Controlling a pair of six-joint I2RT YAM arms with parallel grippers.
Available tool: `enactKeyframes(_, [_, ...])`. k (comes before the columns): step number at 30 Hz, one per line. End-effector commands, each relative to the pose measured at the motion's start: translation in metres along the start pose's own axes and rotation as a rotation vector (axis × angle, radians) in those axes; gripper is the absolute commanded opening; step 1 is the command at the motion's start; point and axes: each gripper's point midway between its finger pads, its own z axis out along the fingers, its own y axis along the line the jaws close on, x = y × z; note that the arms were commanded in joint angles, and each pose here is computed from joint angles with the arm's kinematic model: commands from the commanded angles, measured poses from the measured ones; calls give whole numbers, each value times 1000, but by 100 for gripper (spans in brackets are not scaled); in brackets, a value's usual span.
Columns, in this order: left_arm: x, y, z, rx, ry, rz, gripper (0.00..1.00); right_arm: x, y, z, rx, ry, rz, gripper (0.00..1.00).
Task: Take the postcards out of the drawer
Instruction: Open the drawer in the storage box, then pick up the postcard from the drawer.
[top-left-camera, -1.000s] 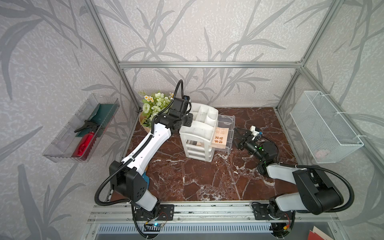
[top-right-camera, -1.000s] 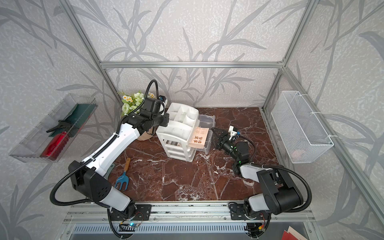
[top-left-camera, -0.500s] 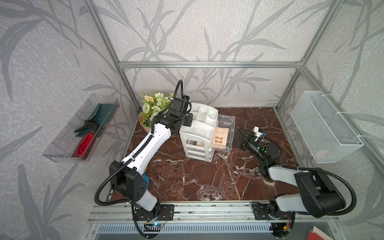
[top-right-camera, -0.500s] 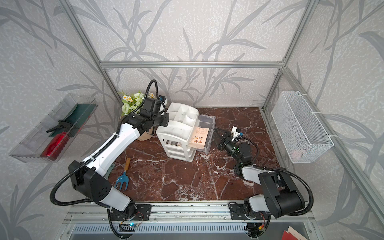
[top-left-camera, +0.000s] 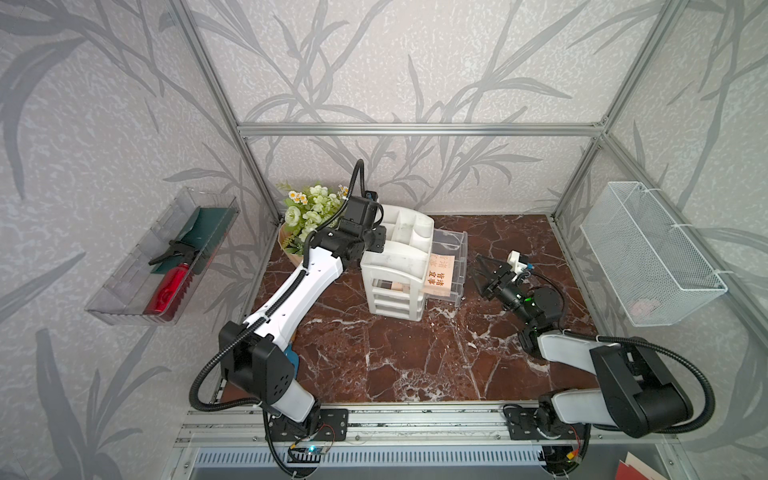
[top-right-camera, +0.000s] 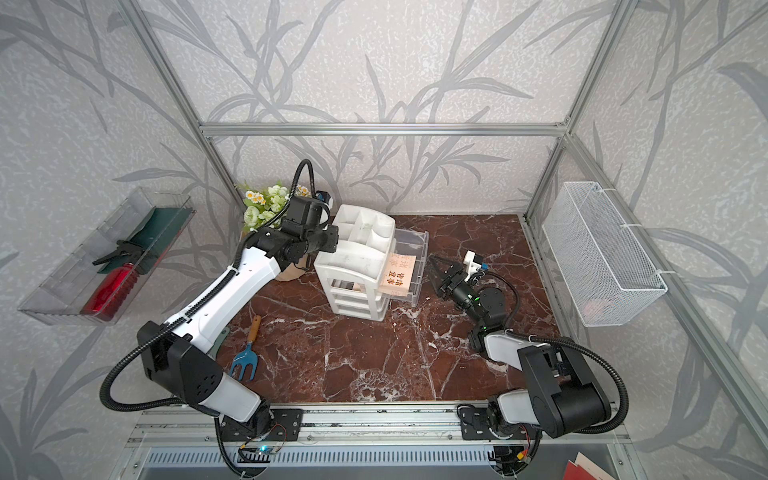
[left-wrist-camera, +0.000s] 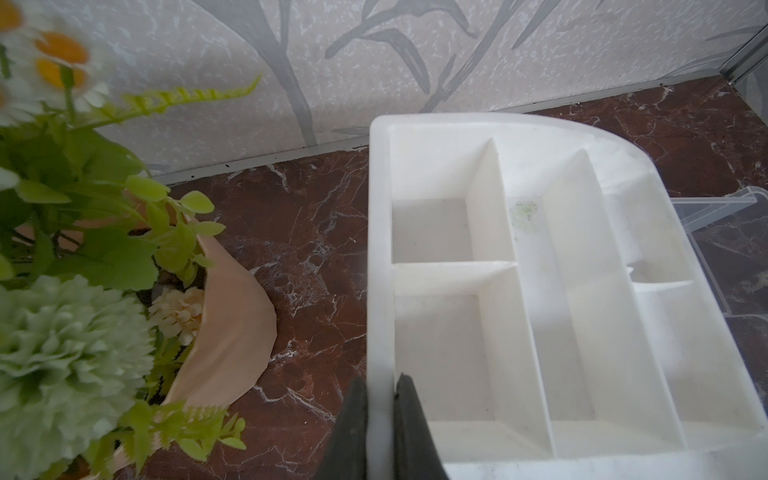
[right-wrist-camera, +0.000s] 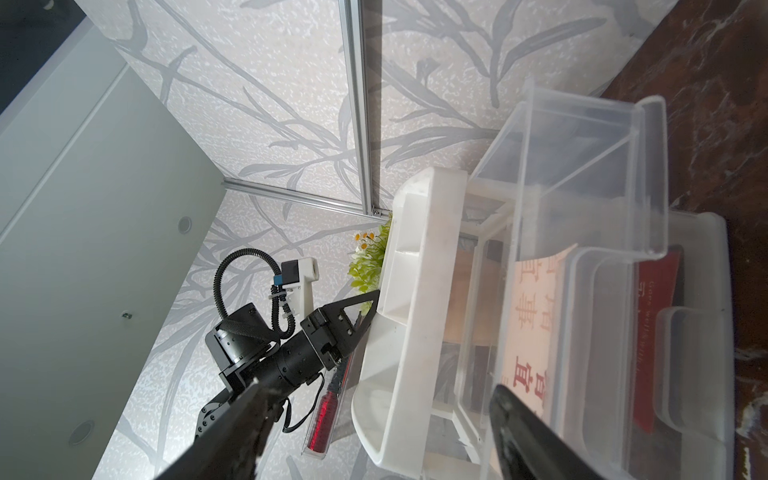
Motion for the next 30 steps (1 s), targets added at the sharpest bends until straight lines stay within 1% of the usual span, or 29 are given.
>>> enactKeyframes(1, [62,24,11,-110,215,11,0,3,7,5,-13,43,-74,82])
enactKeyframes(5, [65,26,11,-125,205,-8,0,9,6,9,46,100,-140,81])
enactKeyframes(8, [65,34,7,-167,204,-25,0,13,12,8,110,135,-226,81])
enactKeyframes(11, [66,40,4,-203,205,-36,0,13,20,1,222,158,-335,82])
enactKeyframes(15, [70,47,2,-238,203,-63,0,7,38,-15,384,167,-504,86])
enactKeyframes(17, [72,48,1,-244,204,-80,0,5,43,-21,447,181,-555,86])
enactKeyframes(21, [76,52,-4,-268,201,-110,0,7,45,-21,494,234,-565,86])
enactKeyframes(25, [80,59,-11,-300,190,-134,0,16,46,-13,501,294,-547,82])
enactKeyframes(27, [81,62,-15,-314,179,-147,0,24,51,-8,513,330,-596,81])
enactKeyframes(30, [83,66,-21,-328,160,-171,0,35,54,-2,576,375,-649,81])
